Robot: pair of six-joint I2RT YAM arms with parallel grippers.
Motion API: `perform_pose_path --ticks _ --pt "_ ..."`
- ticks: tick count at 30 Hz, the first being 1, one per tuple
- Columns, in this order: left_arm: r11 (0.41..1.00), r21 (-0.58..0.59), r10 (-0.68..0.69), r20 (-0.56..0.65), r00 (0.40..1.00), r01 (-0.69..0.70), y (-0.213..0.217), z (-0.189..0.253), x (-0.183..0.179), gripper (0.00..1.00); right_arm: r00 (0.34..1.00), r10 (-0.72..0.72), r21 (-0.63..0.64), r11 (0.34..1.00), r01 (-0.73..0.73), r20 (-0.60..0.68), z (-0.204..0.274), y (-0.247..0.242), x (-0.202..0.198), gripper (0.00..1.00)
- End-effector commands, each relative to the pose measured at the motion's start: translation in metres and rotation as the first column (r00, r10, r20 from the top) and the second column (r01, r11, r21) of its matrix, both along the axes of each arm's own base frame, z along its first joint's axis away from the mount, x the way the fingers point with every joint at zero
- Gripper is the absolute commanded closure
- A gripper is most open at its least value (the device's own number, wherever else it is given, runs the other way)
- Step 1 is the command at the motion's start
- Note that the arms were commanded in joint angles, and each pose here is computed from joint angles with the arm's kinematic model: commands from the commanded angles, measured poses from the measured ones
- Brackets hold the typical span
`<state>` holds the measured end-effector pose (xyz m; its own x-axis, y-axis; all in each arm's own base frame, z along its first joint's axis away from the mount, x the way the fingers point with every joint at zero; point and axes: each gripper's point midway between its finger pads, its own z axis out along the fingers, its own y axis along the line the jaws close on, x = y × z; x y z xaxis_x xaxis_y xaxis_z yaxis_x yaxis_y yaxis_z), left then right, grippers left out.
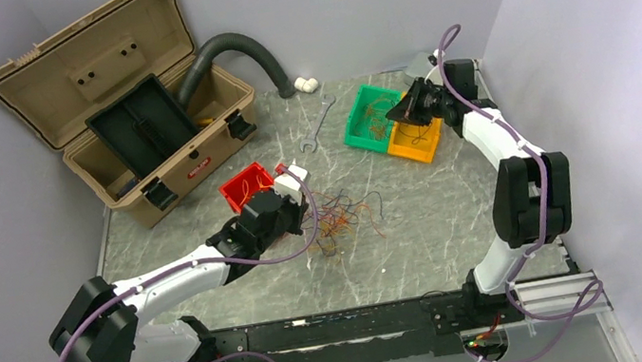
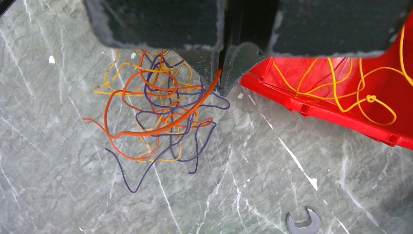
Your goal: Untangle the cables
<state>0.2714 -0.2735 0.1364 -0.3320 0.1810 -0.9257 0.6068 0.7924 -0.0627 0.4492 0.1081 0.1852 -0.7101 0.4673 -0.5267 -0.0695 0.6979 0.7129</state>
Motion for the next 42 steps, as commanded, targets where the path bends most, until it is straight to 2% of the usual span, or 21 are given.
perform_pose_path --ticks 1,4,9,14,19,23,27,35,40,42 --pt "0.999 -0.049 -0.003 0.037 0.999 0.004 -0.004 0.017 0.001 1.00 0.993 0.090 0.019 0.996 -0.092 0.082 0.022 0.010 0.001 1.00" --pt "0.999 -0.046 0.005 0.039 0.999 -0.003 -0.002 0.017 0.002 1.00 0.997 0.046 0.004 0.999 -0.047 0.065 0.013 -0.002 0.003 1.00" --pt "0.999 -0.045 0.001 0.039 0.999 0.001 -0.003 0.017 0.001 1.00 0.999 -0.028 0.094 0.995 0.024 0.038 -0.003 -0.035 0.010 1.00" --pt "0.999 -0.047 0.000 0.039 0.999 0.002 -0.003 0.017 0.001 1.00 0.992 -0.126 0.037 0.991 0.127 -0.025 -0.030 -0.060 0.027 1.00" --pt "0.999 -0.044 0.001 0.040 0.999 0.001 -0.002 0.017 0.001 1.00 0.966 -0.248 -0.086 0.967 0.241 -0.074 -0.058 -0.088 0.041 1.00" --pt "0.999 -0.044 0.005 0.041 0.999 -0.003 -0.001 0.017 0.001 1.00 0.935 -0.350 -0.239 0.914 0.327 -0.058 -0.071 -0.109 0.048 1.00" --pt "0.999 -0.044 0.003 0.039 0.999 -0.001 -0.002 0.017 0.001 1.00 0.930 -0.366 -0.396 0.858 0.326 -0.028 -0.081 -0.104 0.057 1.00" --pt "0.999 -0.038 0.002 0.037 0.999 -0.001 -0.002 0.015 0.002 1.00 0.921 -0.389 -0.521 0.792 0.319 -0.028 -0.113 -0.096 0.070 1.00" --pt "0.999 -0.036 0.001 0.035 0.999 0.001 -0.003 0.013 0.002 1.00 0.931 -0.360 -0.483 0.807 0.341 0.056 -0.073 -0.083 0.062 0.74" --pt "0.999 -0.040 -0.001 0.037 0.999 0.002 -0.003 0.014 0.001 1.00 0.931 -0.354 -0.464 0.812 0.355 0.092 -0.049 -0.082 0.056 0.70"
